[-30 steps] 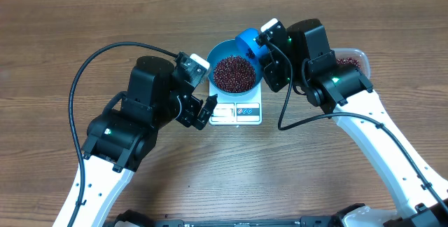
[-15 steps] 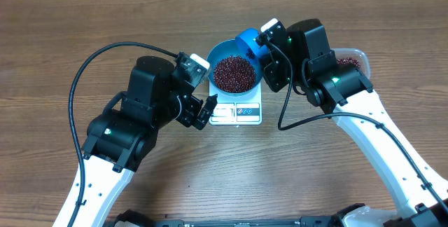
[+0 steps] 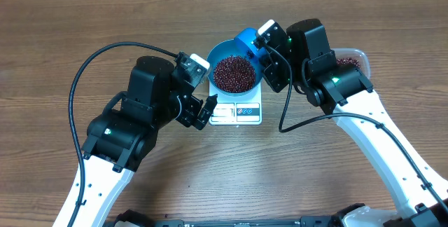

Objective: Scoop item into bowl and weigh 150g on scale
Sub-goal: 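Tilt the scoop slowly with the right gripper to trickle beans into the bowl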

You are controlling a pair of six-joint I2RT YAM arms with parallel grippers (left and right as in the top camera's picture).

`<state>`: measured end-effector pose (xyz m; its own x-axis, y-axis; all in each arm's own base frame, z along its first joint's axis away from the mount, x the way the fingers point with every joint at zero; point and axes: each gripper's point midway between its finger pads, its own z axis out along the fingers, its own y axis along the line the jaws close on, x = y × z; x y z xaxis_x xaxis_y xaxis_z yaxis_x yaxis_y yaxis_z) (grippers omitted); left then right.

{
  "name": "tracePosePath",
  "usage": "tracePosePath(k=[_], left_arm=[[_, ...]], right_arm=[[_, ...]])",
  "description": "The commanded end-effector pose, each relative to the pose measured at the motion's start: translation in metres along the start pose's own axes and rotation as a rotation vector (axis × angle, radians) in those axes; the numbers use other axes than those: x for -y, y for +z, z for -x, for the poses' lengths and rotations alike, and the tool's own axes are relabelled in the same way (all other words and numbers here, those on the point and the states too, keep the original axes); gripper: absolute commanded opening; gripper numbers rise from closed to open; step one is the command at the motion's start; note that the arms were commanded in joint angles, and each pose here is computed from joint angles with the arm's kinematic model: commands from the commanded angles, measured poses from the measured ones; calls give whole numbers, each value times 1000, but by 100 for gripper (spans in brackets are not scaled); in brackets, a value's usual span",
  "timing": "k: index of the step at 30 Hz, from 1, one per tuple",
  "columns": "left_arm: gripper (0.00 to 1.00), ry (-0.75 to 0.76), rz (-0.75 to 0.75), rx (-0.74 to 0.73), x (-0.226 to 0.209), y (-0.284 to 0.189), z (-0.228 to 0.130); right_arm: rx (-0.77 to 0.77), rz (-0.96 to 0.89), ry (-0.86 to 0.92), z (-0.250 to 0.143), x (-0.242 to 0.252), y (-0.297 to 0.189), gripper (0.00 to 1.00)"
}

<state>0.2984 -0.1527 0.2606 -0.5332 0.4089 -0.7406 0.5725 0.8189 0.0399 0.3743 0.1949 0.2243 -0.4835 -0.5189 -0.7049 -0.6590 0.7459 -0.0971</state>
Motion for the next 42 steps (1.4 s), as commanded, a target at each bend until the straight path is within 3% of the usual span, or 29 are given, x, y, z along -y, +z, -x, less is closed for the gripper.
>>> tracePosePath(k=[1, 42], left_arm=[[100, -14, -6, 8, 0, -1, 2], [100, -14, -6, 8, 0, -1, 2]], right_arm=[[12, -3, -24, 3, -1, -1, 4], [11, 10, 18, 3, -3, -1, 4]])
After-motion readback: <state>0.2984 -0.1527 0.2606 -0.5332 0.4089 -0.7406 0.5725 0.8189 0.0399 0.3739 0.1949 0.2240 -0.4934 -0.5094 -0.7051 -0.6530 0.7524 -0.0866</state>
